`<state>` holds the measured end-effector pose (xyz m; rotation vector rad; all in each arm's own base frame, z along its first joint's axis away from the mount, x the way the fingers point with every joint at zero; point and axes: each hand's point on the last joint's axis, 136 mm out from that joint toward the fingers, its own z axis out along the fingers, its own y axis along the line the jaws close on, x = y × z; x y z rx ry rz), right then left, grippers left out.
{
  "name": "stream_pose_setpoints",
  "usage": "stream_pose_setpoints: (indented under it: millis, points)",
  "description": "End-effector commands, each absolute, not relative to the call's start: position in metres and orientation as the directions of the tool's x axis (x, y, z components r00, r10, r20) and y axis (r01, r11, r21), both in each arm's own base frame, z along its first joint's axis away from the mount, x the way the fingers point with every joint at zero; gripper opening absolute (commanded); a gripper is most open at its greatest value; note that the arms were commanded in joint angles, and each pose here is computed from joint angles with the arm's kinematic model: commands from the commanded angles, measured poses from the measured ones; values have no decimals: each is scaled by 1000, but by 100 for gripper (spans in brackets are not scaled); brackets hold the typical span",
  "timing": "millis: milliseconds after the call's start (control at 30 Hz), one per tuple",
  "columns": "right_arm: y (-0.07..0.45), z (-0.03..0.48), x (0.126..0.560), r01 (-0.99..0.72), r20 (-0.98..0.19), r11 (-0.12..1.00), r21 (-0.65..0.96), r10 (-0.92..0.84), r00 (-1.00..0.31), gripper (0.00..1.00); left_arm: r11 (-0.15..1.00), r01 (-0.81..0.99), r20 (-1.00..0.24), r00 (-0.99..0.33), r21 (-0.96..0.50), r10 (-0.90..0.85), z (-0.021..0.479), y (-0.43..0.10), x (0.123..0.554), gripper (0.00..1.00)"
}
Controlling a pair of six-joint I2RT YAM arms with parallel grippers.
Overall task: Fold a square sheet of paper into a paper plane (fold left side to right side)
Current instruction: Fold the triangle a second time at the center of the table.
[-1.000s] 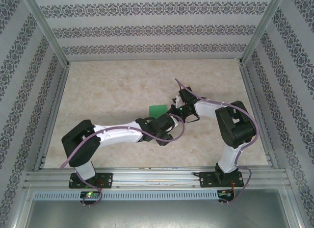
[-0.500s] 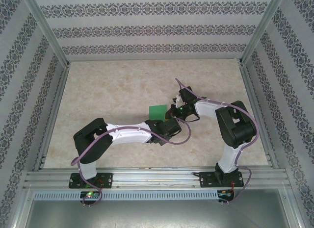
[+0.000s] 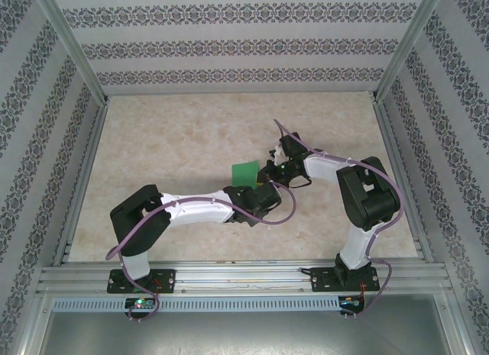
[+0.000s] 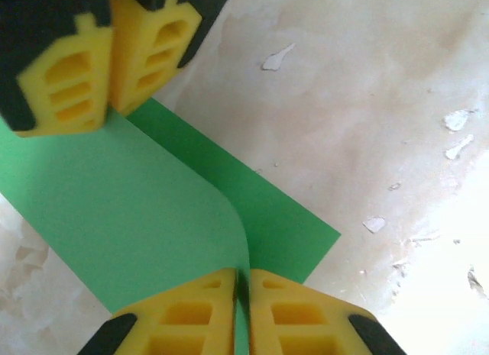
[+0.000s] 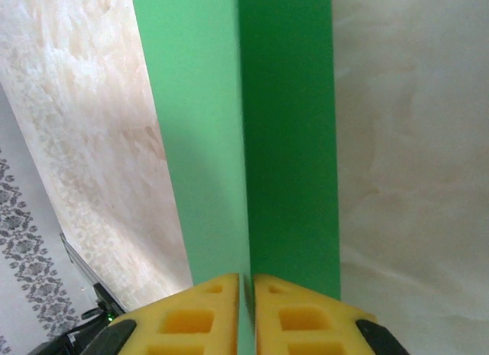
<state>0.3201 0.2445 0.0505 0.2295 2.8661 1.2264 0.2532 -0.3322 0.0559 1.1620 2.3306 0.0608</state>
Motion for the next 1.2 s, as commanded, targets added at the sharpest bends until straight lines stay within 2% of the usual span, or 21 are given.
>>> stream_pose_setpoints:
  millis: [0, 133, 300, 367, 600, 833, 1167]
  points:
    - [238, 80, 332, 60, -52, 669, 741, 147, -988, 22, 678, 718, -487, -540, 158, 686, 65, -333, 249, 10]
    - [217, 91, 335, 29, -135, 691, 722, 182, -974, 39, 712, 702, -517, -604, 15, 606, 70, -333, 249, 6]
    - [190, 93, 321, 12, -188, 702, 712, 208, -960, 41, 734, 655, -536, -690, -177, 487, 78, -330, 254, 0]
    - [186, 92, 312, 0, -199, 702, 712, 202, -959, 37, 736, 627, -539, -725, -256, 430, 81, -328, 257, 0]
    - [200, 79, 272, -41, -178, 659, 751, 144, -973, 0, 726, 515, -512, -819, -456, 259, 85, -316, 270, 0]
    - [242, 61, 242, -80, -152, 655, 751, 54, -987, 0, 732, 466, -466, -855, -498, 227, 76, -303, 272, 1]
    - [265, 40, 234, -80, -111, 685, 725, 1, -994, 0, 740, 443, -452, -867, -506, 210, 68, -296, 275, 0]
